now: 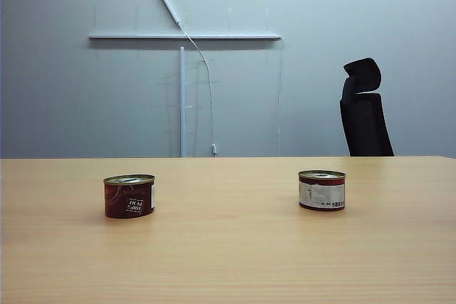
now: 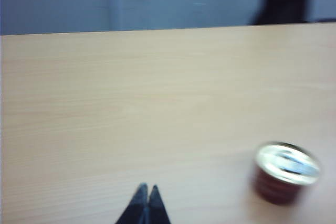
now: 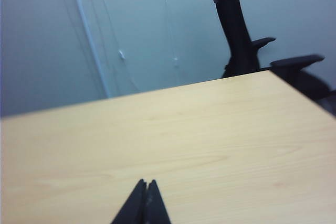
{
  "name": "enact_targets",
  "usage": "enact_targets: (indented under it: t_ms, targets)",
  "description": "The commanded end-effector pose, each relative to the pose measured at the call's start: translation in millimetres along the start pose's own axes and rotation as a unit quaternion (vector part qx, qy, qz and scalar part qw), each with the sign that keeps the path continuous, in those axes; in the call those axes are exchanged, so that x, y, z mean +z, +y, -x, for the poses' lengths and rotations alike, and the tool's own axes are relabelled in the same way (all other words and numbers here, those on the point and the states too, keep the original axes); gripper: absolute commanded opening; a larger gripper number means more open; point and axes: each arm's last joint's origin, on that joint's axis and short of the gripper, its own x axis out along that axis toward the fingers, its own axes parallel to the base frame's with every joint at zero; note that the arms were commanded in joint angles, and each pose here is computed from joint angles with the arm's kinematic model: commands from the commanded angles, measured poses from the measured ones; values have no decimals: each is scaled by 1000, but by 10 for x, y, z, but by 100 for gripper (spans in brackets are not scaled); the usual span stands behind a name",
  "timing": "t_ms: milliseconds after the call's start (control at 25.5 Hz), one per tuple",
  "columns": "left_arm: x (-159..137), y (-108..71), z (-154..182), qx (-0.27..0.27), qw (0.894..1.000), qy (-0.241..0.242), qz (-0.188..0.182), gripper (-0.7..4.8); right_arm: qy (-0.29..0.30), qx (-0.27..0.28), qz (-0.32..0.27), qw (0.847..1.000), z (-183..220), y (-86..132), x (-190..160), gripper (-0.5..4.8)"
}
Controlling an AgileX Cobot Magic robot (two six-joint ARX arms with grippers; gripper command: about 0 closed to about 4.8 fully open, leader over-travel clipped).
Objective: Stack a can of tomatoes on the right onto the can of tomatoes on the left.
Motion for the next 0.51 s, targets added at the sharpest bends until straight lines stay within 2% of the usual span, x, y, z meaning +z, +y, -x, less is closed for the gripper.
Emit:
enact_targets:
  t_ms: [39,235,353,509]
  targets:
    - [-9,-142,-11,-72,997,13,-7,-4,-5,15,-50,999,0,11,6,-1]
    - [-68,-360,1,-178,983,48,-22,-4,13,72,-52,996,2,49,-7,0]
    - [-101,-490,36,-240,968,65,-35,-4,32,86,-75,993,5,65,-29,0]
    - [-134,-616,92,-302,949,80,-49,-4,66,139,-80,985,21,144,-57,0]
